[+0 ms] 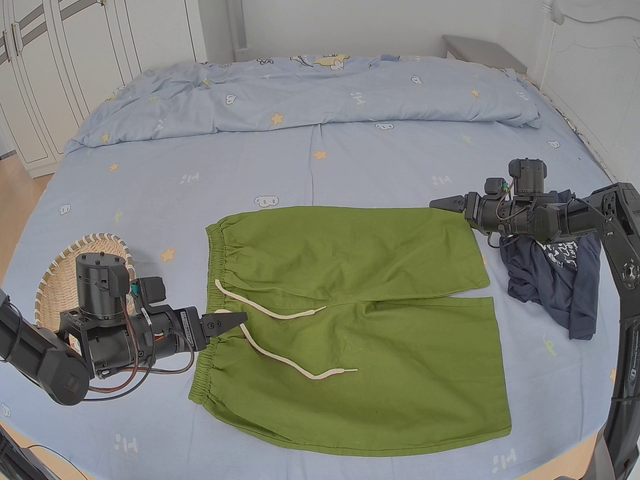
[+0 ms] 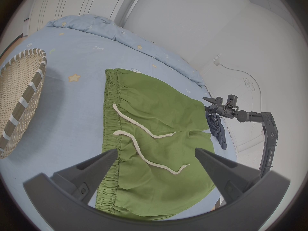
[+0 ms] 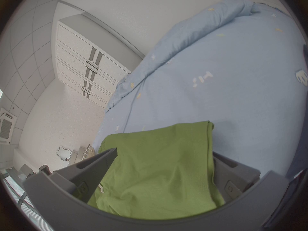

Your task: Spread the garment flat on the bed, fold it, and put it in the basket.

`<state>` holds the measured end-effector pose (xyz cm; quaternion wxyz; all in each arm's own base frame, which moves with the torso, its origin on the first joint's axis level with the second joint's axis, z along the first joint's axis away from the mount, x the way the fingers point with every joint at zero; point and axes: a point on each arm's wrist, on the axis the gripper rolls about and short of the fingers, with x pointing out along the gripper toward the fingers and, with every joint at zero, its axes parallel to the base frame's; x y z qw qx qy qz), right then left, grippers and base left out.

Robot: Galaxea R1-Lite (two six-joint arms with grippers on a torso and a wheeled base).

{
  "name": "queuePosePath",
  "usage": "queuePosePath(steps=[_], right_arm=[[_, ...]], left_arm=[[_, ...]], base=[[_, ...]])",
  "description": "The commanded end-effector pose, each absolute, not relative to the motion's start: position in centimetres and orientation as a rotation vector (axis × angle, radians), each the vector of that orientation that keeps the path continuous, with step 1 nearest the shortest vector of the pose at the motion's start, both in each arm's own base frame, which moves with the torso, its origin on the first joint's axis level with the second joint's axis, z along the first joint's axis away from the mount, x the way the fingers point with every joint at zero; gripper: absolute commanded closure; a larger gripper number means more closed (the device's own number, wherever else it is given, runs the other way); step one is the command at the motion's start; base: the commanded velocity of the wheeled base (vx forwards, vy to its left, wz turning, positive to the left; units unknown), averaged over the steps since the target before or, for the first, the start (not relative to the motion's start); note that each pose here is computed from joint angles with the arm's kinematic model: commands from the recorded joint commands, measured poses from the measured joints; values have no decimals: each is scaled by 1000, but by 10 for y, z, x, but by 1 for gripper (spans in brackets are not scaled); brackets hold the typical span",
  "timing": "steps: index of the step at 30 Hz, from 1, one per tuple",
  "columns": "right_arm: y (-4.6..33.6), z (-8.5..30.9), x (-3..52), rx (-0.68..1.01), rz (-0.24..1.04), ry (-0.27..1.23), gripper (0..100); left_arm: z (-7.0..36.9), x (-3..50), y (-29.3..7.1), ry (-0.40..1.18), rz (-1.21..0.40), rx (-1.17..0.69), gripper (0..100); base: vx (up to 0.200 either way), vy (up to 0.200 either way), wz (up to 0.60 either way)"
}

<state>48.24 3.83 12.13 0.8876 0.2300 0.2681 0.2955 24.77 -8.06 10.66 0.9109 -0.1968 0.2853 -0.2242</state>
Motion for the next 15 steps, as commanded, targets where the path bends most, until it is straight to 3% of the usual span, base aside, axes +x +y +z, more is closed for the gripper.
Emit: queuePosePath(steps=[1,15], right_arm=[[40,142,474,469,627,519,0],[41,150,463,467,633,523,0]], left_arm=[[106,248,-81,589,-463,-406,0],[107,246,-80,587,-463,-404,0]], base=[[0,0,0],[0,0,0]])
